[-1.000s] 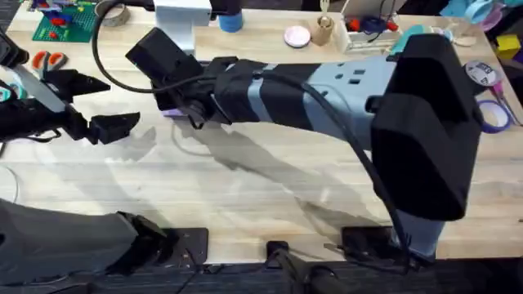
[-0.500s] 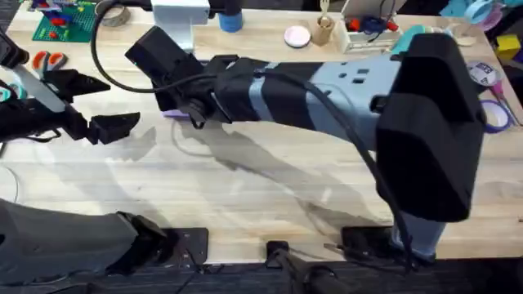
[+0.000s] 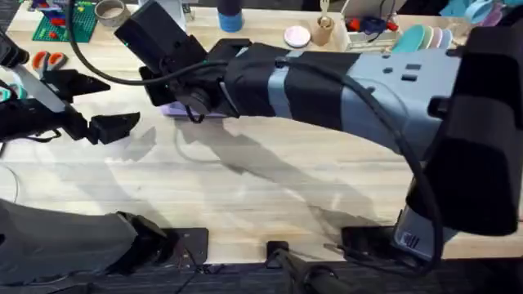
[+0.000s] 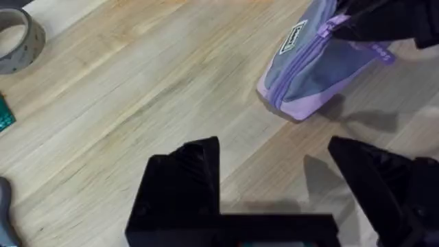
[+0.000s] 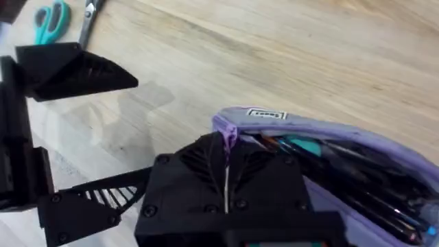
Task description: Unzip the bag, pick up the pens from the table one at a time and place them inside, then zip the bag closed.
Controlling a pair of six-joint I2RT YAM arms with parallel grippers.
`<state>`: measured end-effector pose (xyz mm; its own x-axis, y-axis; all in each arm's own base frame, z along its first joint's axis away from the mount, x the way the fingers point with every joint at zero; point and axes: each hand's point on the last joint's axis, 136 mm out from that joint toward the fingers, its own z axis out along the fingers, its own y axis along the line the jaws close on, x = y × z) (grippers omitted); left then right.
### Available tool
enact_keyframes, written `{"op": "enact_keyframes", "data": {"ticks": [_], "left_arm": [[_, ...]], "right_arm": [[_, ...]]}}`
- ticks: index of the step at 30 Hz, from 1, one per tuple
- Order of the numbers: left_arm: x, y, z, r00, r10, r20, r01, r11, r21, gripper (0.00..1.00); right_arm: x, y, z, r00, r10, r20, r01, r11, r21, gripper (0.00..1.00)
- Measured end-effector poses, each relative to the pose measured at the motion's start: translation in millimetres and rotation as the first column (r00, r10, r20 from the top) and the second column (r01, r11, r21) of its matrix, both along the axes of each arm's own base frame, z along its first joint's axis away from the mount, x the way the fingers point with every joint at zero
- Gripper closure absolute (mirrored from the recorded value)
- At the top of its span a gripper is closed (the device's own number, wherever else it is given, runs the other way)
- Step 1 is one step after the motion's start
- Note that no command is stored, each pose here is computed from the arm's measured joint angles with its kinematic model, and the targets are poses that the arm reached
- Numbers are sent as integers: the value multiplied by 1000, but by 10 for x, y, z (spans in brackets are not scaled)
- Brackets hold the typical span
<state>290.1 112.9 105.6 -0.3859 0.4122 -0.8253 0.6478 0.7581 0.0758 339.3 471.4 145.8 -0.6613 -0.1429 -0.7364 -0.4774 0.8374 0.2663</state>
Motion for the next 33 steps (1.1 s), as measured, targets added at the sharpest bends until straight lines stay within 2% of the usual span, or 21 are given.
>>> {"op": "enact_keyframes", "data": {"ticks": [33], "left_arm": [[2,-1,3,1000,0,2,0,1000,-1,7]], "right_arm": [[56,-21,10,1000,7,-3,-7,1000,10,973]]}}
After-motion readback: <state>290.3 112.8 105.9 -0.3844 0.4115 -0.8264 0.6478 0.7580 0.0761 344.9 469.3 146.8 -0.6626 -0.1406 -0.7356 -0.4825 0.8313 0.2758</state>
